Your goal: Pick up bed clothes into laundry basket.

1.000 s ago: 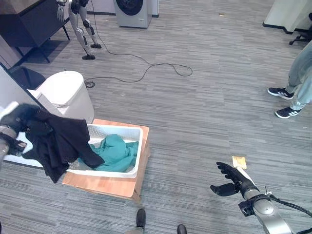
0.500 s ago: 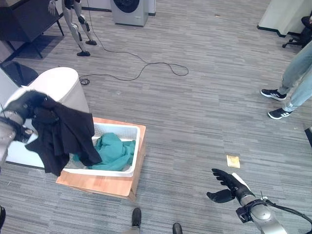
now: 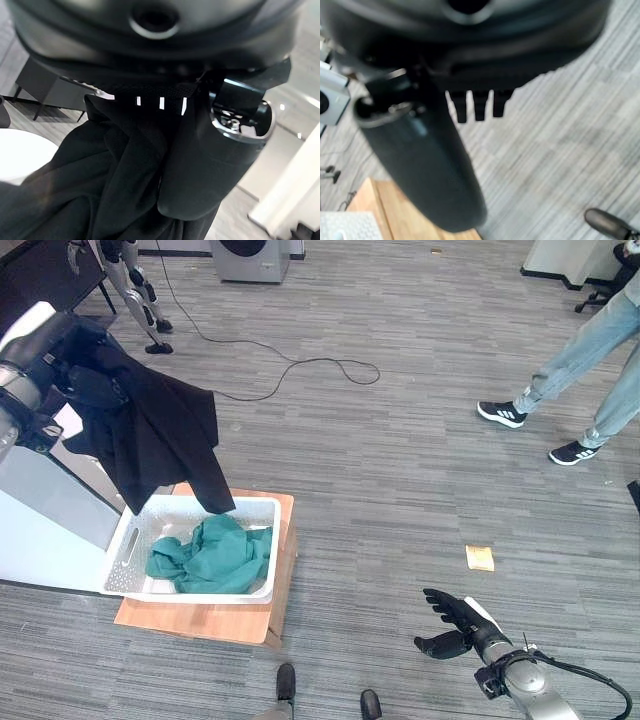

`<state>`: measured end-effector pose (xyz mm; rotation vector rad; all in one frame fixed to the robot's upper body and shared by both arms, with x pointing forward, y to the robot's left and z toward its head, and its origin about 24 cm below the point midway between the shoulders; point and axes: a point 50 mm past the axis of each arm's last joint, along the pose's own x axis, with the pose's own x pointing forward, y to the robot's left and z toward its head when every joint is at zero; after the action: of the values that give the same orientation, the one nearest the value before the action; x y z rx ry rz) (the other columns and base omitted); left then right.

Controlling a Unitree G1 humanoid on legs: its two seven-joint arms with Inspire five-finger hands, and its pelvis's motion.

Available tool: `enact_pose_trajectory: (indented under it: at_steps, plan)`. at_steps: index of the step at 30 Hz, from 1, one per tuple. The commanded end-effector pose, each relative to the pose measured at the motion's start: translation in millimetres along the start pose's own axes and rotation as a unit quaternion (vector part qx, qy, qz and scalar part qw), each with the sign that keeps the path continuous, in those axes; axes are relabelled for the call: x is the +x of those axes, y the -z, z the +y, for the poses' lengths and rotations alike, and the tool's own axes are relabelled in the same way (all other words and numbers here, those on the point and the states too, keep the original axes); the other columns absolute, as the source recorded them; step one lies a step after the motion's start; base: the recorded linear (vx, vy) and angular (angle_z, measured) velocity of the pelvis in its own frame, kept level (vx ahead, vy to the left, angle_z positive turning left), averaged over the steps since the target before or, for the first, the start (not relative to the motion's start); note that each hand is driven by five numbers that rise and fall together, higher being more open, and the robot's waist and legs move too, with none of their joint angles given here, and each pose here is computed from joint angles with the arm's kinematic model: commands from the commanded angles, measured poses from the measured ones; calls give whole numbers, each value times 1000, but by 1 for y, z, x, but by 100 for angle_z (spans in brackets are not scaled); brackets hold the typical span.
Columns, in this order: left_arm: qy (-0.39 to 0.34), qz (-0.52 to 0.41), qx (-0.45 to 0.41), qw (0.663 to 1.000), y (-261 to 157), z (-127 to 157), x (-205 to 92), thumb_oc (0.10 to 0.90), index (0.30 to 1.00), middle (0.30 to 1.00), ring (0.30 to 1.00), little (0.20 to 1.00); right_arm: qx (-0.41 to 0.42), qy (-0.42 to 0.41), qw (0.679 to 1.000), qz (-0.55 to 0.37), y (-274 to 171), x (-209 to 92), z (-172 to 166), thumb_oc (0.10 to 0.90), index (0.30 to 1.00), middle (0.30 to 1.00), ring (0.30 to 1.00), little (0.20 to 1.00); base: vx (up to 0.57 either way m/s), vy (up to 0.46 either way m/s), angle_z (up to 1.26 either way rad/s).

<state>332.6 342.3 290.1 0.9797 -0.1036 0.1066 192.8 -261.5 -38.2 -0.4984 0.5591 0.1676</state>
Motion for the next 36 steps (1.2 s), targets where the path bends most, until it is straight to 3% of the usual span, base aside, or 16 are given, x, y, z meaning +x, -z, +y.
enact_pose_trajectory:
  at_steps: [1, 18, 27, 36]
  plan:
    - [-98, -48, -10, 994, -20, 46, -5, 400, 300, 300, 300, 300, -48, 43, 995, -78, -34, -6, -34, 800, 900, 900, 900, 900, -32, -3, -1]
    - [-33, -8, -24, 999, 9, -4, 0, 400, 300, 300, 300, 300, -52, 54, 993, -87, -41, -9, -42, 800, 900, 900, 900, 900, -18, -1, 0]
    - [22, -11, -68, 997, 18, -60, -1, 400, 300, 300, 300, 300, -57, 59, 990, -116, -57, -9, -48, 800, 900, 900, 900, 900, -9, 5, -2]
    - [133, 19, -109, 985, 47, -138, -38, 400, 300, 300, 300, 300, -79, 74, 987, -123, -63, -18, -60, 800, 900, 900, 900, 900, 0, 0, 0]
